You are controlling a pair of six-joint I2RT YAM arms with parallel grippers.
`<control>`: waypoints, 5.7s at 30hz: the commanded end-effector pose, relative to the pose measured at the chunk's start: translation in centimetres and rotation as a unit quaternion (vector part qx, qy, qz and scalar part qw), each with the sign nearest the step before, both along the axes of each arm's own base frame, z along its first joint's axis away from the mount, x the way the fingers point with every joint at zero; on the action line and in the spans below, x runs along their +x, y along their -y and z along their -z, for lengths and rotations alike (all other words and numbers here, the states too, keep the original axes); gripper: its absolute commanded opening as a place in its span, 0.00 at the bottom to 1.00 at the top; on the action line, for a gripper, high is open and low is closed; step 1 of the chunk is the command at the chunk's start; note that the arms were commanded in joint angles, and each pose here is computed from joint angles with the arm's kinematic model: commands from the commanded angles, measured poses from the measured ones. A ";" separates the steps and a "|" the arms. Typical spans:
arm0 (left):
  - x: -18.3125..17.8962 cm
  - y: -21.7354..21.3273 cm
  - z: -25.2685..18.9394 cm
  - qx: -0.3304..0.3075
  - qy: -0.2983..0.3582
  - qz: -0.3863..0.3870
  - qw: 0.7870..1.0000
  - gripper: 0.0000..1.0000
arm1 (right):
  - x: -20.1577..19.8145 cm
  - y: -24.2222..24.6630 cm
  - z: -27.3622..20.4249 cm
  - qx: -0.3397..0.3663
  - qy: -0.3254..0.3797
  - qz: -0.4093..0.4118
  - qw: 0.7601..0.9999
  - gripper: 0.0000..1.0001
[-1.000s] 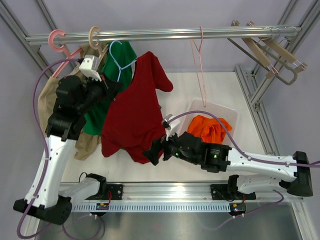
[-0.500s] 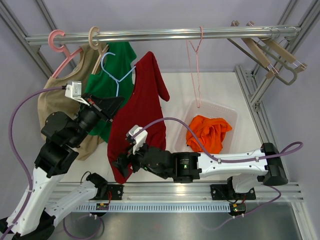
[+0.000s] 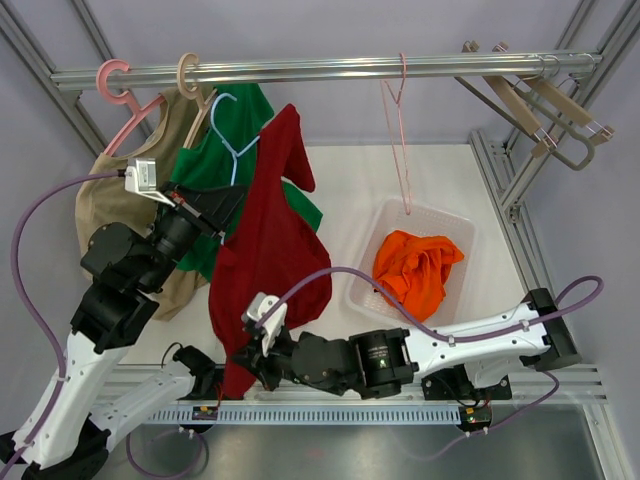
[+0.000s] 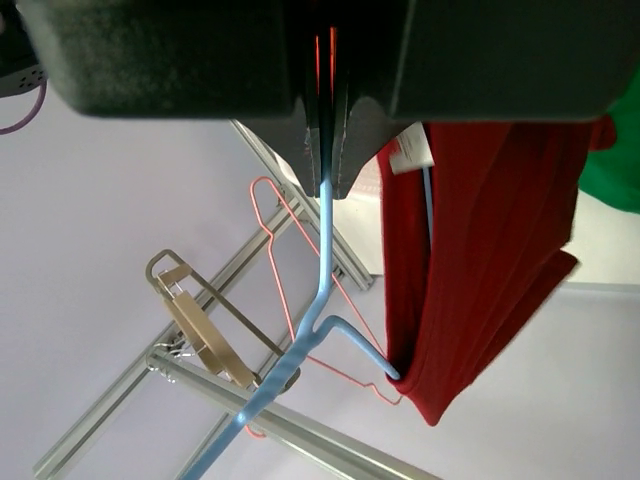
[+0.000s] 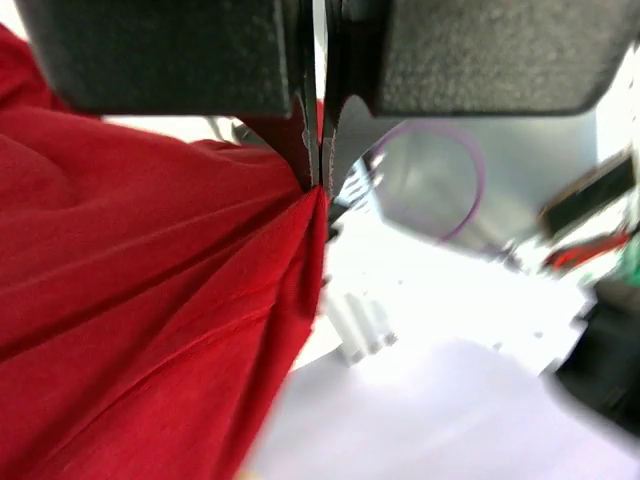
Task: Remove the t-shirt from the hanger
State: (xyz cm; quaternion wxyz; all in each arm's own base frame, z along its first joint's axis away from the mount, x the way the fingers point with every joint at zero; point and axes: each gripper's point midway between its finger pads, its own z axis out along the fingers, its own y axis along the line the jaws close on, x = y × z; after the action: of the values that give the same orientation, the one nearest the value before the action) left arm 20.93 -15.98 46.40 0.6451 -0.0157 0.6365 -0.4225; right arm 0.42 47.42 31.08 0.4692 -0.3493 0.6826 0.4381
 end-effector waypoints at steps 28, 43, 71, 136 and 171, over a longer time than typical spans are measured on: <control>-19.3 -3.0 -7.2 -0.102 0.121 0.244 0.957 0.00 | 16.1 17.5 -10.4 0.032 0.162 0.228 0.960 0.00; -21.6 -1.1 -5.9 -0.052 0.116 0.328 0.936 0.00 | 20.9 15.9 -10.4 0.069 0.184 0.146 0.970 1.00; -18.2 -8.2 -8.3 0.034 0.160 0.065 0.984 0.00 | 15.4 24.5 -18.9 0.159 0.141 0.150 0.966 0.00; -11.7 -2.6 -8.3 0.069 0.126 0.113 0.983 0.00 | 19.4 45.0 -27.5 0.140 0.237 0.569 0.775 0.00; -1.7 1.9 -2.0 0.091 0.023 0.084 0.992 0.00 | 23.5 33.9 16.6 0.008 -0.205 0.588 0.782 0.51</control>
State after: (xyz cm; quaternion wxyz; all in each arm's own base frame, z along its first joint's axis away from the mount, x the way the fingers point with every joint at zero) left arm 16.94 -17.27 47.45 0.6058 0.1190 0.6637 -0.4222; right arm 23.35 13.40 12.10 0.4773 0.1564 0.8585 0.1036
